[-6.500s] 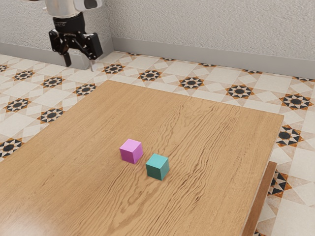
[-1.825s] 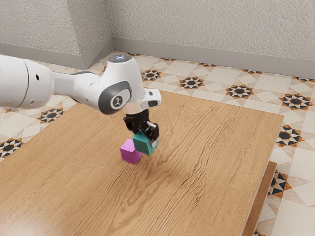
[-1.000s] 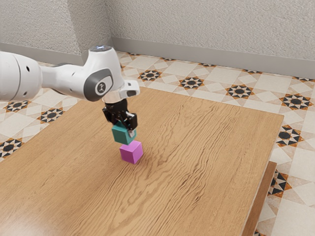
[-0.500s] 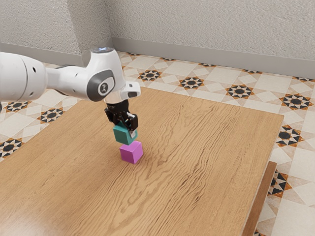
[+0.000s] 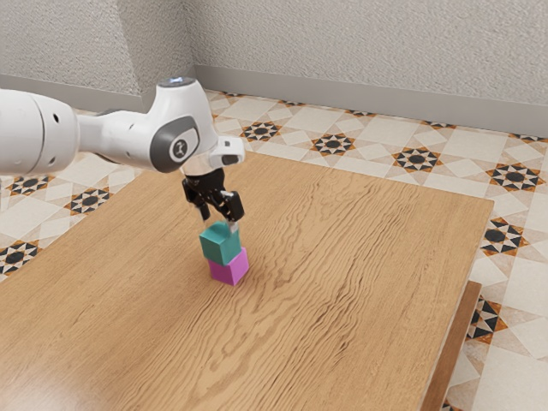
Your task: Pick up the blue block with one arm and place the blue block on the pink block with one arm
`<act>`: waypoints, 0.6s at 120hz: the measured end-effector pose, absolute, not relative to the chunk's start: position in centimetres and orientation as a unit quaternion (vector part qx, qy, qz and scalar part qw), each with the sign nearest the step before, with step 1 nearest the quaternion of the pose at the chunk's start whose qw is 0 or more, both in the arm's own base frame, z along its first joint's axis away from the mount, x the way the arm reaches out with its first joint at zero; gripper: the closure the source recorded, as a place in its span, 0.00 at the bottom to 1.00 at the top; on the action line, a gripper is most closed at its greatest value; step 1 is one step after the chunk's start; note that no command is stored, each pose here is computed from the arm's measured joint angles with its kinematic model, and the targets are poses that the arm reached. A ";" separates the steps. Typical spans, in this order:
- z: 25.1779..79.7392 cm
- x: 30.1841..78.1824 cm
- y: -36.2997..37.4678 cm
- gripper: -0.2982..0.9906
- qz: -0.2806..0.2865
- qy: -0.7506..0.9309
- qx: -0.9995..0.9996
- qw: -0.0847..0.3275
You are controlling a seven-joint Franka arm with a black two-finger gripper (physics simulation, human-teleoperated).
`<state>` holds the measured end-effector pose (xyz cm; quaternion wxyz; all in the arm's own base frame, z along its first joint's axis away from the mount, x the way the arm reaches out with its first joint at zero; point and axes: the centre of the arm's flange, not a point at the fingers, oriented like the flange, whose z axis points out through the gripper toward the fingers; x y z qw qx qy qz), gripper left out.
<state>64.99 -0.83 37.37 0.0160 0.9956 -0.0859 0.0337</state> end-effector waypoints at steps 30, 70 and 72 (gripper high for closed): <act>41.9 64.4 -1.5 0.25 0.048 -0.089 0.995 0.025; 42.3 64.1 -1.3 0.23 0.031 -0.091 0.995 0.029; 42.3 64.1 -1.3 0.23 0.030 -0.091 0.995 0.029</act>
